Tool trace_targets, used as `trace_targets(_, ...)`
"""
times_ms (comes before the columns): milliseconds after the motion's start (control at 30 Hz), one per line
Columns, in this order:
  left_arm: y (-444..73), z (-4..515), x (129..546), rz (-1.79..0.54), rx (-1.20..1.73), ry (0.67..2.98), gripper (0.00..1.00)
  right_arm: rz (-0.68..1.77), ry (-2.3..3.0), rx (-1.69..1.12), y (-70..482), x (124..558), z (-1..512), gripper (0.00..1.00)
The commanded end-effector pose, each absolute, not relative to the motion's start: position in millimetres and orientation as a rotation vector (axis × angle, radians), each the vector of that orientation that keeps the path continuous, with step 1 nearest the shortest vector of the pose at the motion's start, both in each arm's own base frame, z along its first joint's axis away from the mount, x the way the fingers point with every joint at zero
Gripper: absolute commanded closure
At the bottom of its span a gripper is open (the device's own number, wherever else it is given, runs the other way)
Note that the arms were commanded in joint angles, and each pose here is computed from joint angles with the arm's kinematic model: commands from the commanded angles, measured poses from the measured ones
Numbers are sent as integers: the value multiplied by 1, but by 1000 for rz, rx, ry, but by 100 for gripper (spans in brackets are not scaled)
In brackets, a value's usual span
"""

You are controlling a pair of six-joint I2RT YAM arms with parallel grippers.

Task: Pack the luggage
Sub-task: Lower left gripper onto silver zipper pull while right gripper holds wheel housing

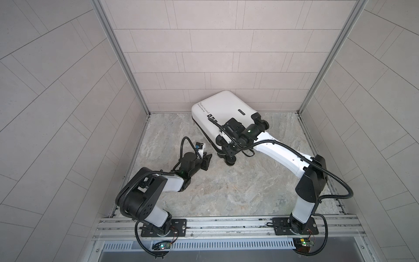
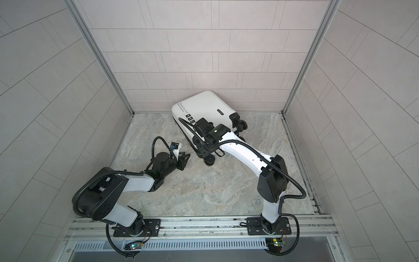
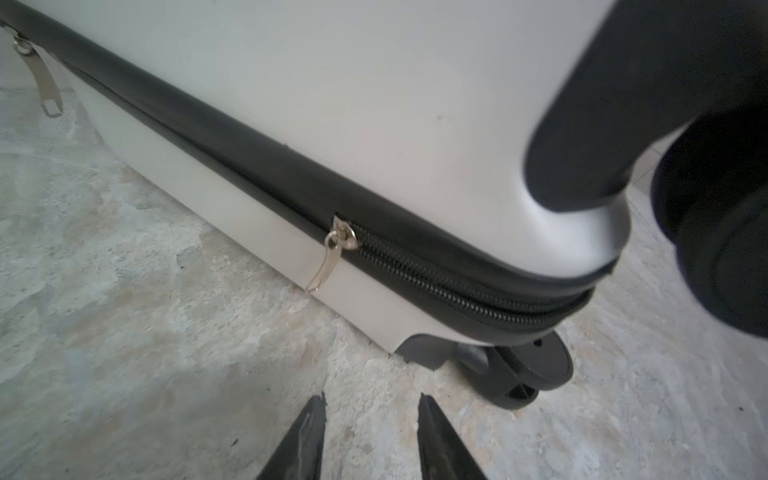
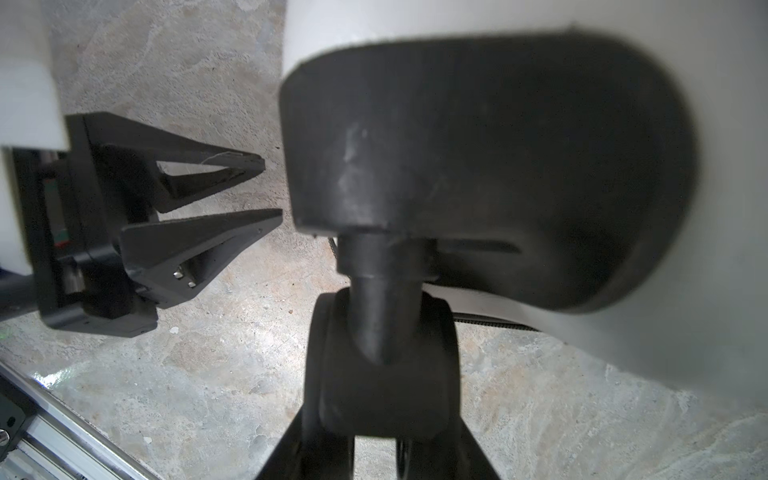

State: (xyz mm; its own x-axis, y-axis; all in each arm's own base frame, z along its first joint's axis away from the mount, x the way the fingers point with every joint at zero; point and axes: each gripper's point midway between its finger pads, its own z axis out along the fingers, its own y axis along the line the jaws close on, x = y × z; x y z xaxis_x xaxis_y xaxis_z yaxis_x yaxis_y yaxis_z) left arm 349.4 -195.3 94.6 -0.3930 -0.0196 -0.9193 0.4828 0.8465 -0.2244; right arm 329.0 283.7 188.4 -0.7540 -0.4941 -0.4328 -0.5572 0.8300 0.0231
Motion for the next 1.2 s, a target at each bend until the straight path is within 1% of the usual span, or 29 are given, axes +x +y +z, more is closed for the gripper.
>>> trace_targets(0,-197,121,362,-637,340,1761,62,193,2580,-800,279,321,199,77)
trace_targets(133,-205,111,362,-673,384,1764,65,190,2561,-790,271,315,208,80)
trace_targets(233,-208,111,359,-678,431,1718,68,182,2560,-787,263,309,211,81)
trace_targets(400,-212,111,357,-675,468,1690,65,154,2564,-773,249,300,211,83)
trace_targets(800,-237,100,349,-778,564,1695,65,127,2575,-745,230,288,211,84)
trace_targets(900,-244,98,346,-779,590,1693,64,120,2585,-748,228,287,209,85)
trace_targets(1167,-244,95,355,-752,575,1697,64,110,2590,-754,226,286,209,85)
